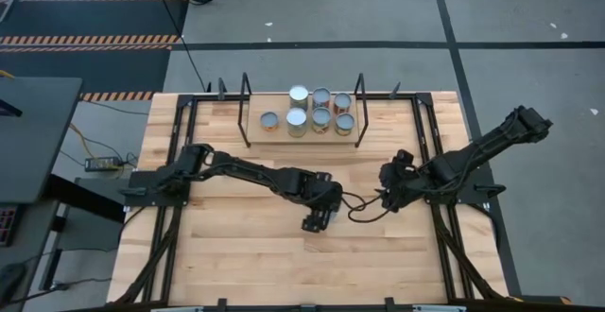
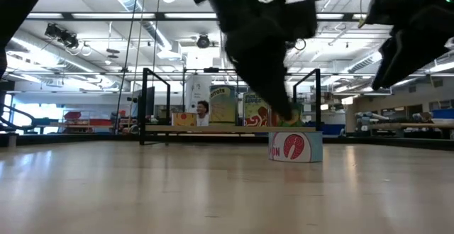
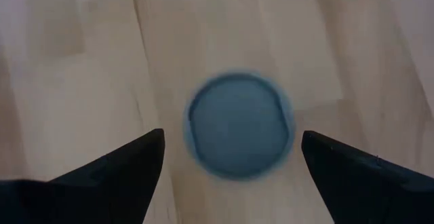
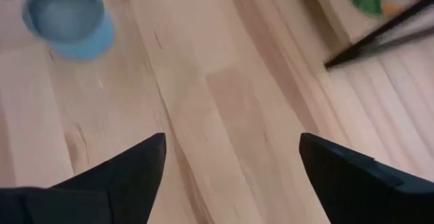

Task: Pick and place cans onto a shelf
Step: Put the canned salmon on the shelf

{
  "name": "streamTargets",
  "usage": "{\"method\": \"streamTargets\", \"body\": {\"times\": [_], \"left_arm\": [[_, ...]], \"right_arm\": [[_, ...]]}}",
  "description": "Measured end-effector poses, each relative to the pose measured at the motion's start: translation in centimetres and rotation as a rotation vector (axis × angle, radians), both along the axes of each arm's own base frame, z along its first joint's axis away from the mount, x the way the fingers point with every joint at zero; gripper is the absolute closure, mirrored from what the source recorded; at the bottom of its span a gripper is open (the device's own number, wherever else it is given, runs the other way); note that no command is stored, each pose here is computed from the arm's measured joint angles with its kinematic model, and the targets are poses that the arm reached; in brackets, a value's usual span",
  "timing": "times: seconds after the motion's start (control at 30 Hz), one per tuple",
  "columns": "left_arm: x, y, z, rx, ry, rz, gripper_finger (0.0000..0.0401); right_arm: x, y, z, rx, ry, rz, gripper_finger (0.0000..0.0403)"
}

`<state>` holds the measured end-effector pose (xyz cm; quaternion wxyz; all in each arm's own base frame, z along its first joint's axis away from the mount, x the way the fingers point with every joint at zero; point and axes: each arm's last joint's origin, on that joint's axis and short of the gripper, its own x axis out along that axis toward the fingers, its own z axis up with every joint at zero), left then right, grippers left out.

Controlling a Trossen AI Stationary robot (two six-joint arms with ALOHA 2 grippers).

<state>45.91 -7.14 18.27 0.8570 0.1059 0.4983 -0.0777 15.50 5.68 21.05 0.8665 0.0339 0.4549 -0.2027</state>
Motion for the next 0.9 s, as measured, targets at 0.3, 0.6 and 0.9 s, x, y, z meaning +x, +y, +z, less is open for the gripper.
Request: {"method": "streamTargets", "body": {"times": [0.3,0.6,0.9], "left_arm": [[0.8,0.0,-1.8,-0.002,-0.005,-0.033,0.0046],[0.9,-0.1,-2.0,-0.014,-0.006,-0.047,0.0046],[0.4,0.1,-1.4,-0.009,0.025,0.017,0.0046]], "right_arm": [[-0.3,-0.1,-1.7,0.03,0.002,-0.012,0.0054],[-0.3,0.0,-3.0,0.044,0.001,-0.022,0.0054],[-0.2,0.0,-3.4,0.066,-0.025,-0.041,0.0054]]}}
